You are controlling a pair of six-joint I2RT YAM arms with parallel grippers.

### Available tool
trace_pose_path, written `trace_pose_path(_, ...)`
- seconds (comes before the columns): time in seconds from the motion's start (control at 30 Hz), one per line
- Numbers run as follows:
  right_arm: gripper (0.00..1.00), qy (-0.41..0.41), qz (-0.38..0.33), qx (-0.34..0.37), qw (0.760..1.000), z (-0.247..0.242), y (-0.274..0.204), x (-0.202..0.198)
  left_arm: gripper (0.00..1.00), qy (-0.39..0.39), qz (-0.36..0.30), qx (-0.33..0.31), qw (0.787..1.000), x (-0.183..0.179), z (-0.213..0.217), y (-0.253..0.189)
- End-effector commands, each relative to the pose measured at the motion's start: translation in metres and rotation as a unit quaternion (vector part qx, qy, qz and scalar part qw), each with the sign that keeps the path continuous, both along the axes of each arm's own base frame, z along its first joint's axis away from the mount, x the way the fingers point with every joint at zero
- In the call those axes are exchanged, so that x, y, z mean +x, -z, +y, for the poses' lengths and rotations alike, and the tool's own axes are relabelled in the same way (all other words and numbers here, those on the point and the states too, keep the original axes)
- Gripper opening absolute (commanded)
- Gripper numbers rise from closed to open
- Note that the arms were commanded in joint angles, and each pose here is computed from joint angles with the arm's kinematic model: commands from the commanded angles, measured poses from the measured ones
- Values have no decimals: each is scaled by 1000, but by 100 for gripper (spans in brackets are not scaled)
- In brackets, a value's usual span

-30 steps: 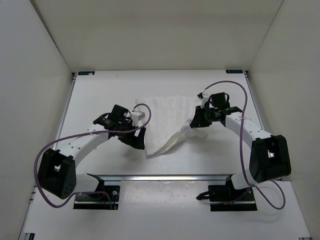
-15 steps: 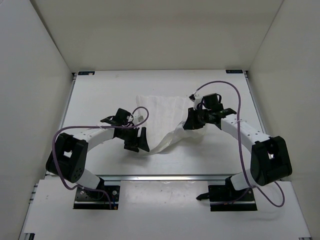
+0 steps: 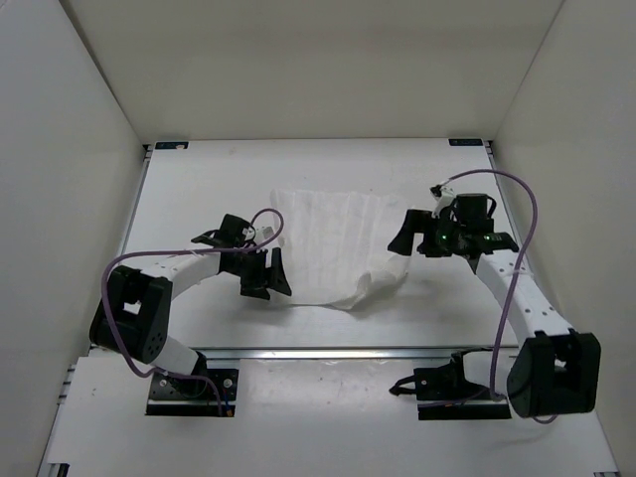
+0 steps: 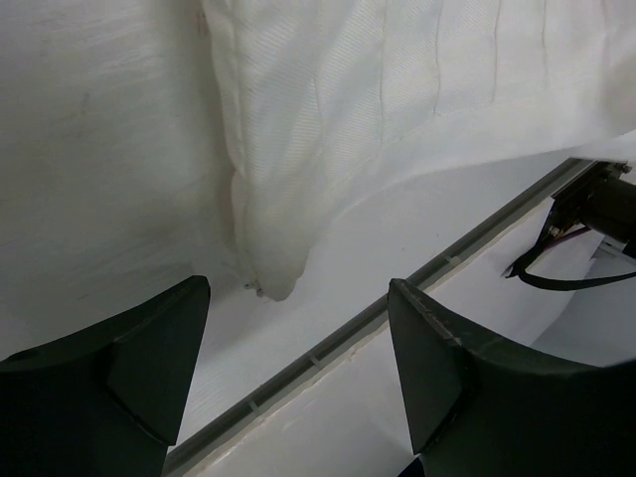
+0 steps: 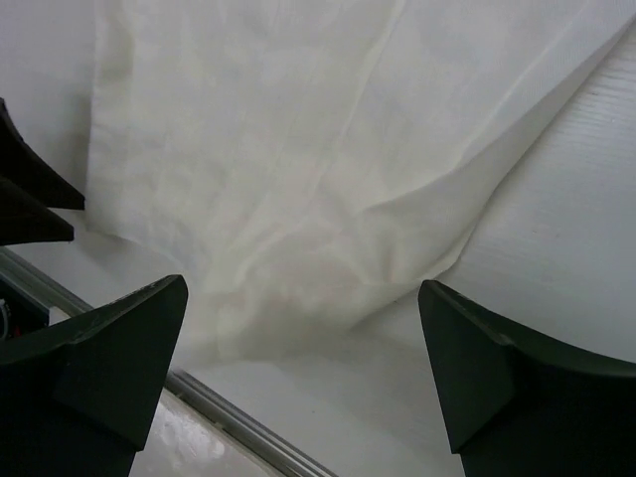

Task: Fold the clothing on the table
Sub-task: Flatten the skirt out, then fold the skirt

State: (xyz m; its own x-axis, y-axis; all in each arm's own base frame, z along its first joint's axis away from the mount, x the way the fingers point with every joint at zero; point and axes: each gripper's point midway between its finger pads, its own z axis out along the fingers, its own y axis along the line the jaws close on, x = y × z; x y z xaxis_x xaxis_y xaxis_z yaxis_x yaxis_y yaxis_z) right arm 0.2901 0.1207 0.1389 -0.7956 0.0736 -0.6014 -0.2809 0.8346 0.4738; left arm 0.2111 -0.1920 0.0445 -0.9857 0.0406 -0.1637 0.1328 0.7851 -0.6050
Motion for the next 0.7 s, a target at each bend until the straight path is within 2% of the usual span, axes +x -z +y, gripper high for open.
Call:
trace_pose_path(0.0, 99, 4, -28, 44, 999, 9, -22, -10, 82, 8, -41, -14, 999, 12, 0, -19)
trace_pose_path(0.07, 99, 35, 1, 61, 998, 9, -18, -16, 83, 9, -40, -13, 999, 13, 0, -19)
trace_pose_path(0.2, 99, 36, 73, 125, 989, 31, -13, -34, 84, 6, -44, -2, 999, 15, 1, -17)
trace_pose_path(0.37, 98, 27, 163, 108, 980, 63, 21, -79, 84, -25, -60, -8, 998, 29, 4, -23)
trace_pose_path(0.5, 80, 50, 198, 115, 972, 57, 43, -107, 84, -36, -70, 1, 997, 39, 5, -22)
trace_pose_path(0.67, 76, 117, 215, 87, 966, 30, 60, -124, 85, -35, -73, 2, 997, 45, -2, -22)
